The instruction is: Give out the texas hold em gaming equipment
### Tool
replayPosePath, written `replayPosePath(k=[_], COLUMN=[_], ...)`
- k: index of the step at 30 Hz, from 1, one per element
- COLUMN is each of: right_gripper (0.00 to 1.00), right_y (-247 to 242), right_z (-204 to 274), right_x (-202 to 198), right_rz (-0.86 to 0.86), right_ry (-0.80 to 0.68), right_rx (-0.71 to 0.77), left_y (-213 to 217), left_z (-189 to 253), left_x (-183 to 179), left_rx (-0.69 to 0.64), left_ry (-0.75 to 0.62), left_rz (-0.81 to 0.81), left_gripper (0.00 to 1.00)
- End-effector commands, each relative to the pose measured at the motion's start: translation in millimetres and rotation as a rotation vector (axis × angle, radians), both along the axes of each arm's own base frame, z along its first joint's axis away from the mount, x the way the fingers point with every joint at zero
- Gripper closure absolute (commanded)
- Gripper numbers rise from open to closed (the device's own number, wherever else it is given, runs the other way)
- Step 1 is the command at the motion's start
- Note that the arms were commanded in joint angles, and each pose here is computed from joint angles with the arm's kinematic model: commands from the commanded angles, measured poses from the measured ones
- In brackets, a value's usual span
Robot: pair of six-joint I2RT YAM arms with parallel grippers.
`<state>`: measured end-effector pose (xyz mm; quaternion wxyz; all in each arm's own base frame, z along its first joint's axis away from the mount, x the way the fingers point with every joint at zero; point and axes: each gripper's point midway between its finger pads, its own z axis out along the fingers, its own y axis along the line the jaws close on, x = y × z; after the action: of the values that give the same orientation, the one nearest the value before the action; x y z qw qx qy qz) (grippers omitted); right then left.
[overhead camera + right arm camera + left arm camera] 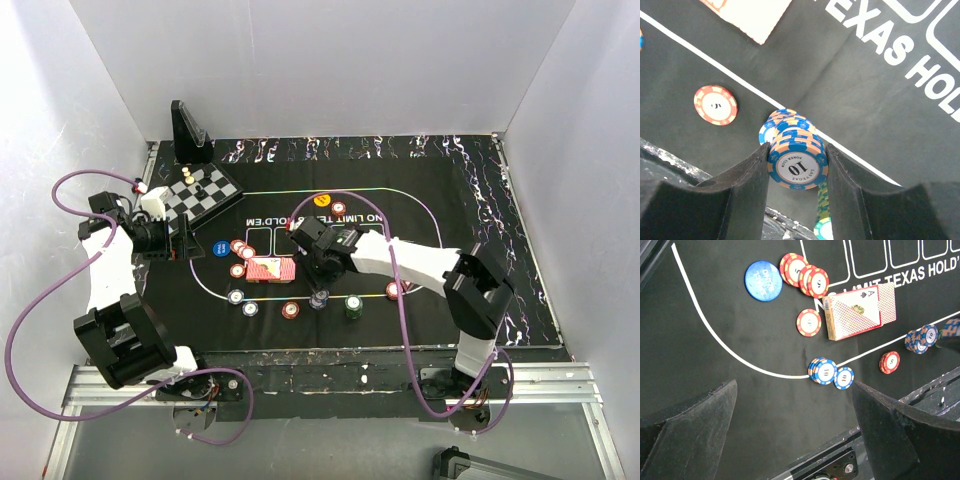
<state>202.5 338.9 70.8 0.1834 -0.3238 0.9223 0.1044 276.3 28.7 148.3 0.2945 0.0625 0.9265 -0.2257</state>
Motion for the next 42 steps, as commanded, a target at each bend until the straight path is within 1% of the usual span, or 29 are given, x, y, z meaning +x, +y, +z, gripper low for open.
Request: replayPosePath(k=[1,4,7,13,16,21,25,28,37,38,39,42], right_gripper=[0.99,0.99,0.99,0.99,0.99,0.99,0.99,0.99,0.98,0.96,0.91,0.70], right_y=[-0.8,-9.9,-25.8,-66.7,-87.5,-103.1,-107.7,-104.0,-100.5,-100.5,-101.8,-99.4], right_z=[54.0,61.4,65.8,63.8,53.8,30.7,10.7,-6.5,-29.4,-29.6,-29.6,-28.9], right_x=[33.7,57.3,89.1,168.9,204.0,246.2,268.8,278.5,290.2,291.1,292.2,290.7], right_rz=[-0.045,-0.088,-0.158,-0.340,-0.425,-0.514,-0.535,-0.526,-0.529,-0.528,-0.531,-0.522], right_ry=[-0.112,-0.138,-0.156,-0.207,-0.210,-0.189,-0.169,-0.147,-0.119,-0.117,-0.113,-0.099], right_rx=[0.076,0.075,0.058,0.004,-0.025,-0.040,-0.061,-0.072,-0.087,-0.085,-0.083,-0.070], left_y=[-1.7,-1.4,-0.6,0.3,0.9,2.2,2.8,3.1,1.8,1.5,1.8,0.9], left_z=[19.8,19.1,18.2,17.0,15.5,13.0,10.6,10.1,11.7,12.3,12.3,12.8], left_x=[6.3,5.9,5.8,7.4,8.1,9.3,10.5,11.7,11.7,11.0,10.5,9.1], left_rx=[0.011,0.014,0.019,0.016,0.015,0.018,0.016,0.010,0.008,0.008,0.012,0.013], left_ry=[-0.072,-0.070,-0.069,-0.062,-0.058,-0.054,-0.052,-0.049,-0.055,-0.057,-0.056,-0.060], left_rz=[-0.015,-0.014,-0.014,-0.011,-0.008,-0.008,-0.008,-0.006,-0.009,-0.009,-0.009,-0.011], left_gripper=[0.00,0.00,0.00,0.00,0.00,0.00,0.00,0.00,0.00,0.00,0.00,0.00])
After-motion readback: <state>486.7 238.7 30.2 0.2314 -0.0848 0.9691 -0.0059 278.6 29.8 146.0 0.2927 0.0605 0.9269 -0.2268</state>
